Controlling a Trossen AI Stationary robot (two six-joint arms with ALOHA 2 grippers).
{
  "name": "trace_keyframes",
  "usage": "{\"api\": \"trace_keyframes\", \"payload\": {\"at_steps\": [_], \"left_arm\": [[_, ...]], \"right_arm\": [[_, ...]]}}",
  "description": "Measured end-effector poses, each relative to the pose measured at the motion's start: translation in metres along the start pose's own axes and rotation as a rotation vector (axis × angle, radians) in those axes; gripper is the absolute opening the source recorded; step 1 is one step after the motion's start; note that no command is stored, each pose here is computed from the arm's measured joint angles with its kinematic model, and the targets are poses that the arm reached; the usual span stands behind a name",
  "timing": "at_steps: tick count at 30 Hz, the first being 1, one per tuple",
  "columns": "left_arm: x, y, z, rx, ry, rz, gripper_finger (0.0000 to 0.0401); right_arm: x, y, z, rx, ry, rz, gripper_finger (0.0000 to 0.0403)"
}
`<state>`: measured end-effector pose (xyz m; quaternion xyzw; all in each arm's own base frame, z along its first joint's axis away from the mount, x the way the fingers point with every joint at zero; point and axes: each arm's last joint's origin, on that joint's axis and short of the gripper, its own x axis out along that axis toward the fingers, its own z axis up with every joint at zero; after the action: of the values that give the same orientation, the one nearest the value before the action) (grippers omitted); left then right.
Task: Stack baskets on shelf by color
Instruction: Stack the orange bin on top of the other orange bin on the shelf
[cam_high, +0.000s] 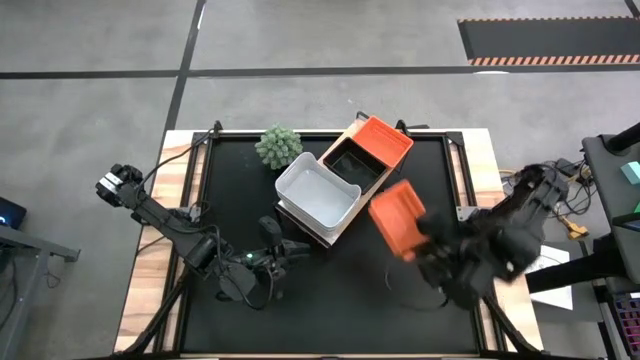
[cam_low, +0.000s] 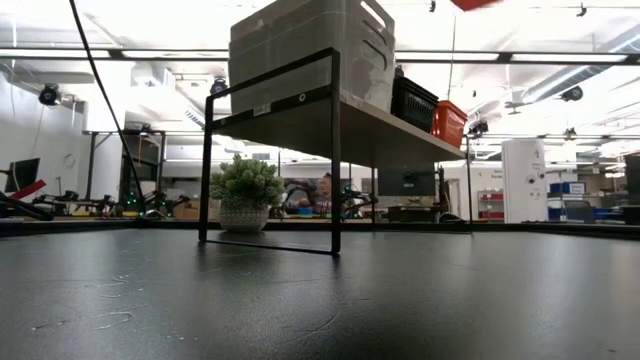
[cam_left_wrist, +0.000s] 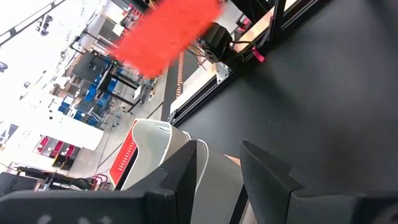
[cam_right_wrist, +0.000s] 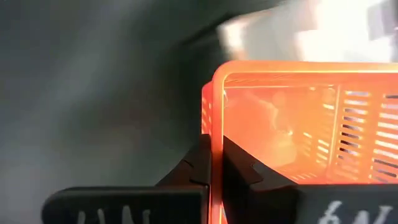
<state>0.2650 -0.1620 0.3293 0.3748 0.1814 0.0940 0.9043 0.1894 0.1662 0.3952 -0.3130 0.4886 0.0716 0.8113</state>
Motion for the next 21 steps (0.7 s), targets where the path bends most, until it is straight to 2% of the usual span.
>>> {"api": "trace_keyframes", "payload": {"at_steps": [3, 5, 8, 11, 15, 18, 21], "left_arm": [[0.000, 0.000, 0.000, 0.000, 0.000, 0.000, 0.0107], [0.000, 0.000, 0.000, -0.002, -0.002, 0.001, 0.0107], [0.000, 0.000, 0.000, -0.001, -0.001, 0.000, 0.0107], [-0.001, 0.001, 0.000, -0.002, -0.004, -0.001, 0.0107], [-0.001, 0.000, -0.001, 0.003, -0.003, -0.007, 0.0107], [-0.001, 0.000, -0.001, 0.003, -0.004, -0.009, 0.0107], [-0.001, 0.000, -0.001, -0.004, -0.009, -0.007, 0.0107]], "right_arm": [[-0.003, -0.038, -0.003, -0.072, -0.010, -0.078, 0.0008], [0.001, -0.068, -0.006, -0.075, -0.002, -0.105, 0.0008], [0.010, -0.115, -0.019, -0.081, 0.019, -0.073, 0.0008], [0.020, -0.160, -0.043, -0.138, -0.019, 0.019, 0.0008], [0.031, -0.214, -0.084, -0.117, -0.118, 0.067, 0.0008], [0.039, -0.242, -0.114, -0.082, -0.136, 0.080, 0.0008], [0.048, -0.260, -0.139, -0.053, -0.090, 0.071, 0.0008]]}}
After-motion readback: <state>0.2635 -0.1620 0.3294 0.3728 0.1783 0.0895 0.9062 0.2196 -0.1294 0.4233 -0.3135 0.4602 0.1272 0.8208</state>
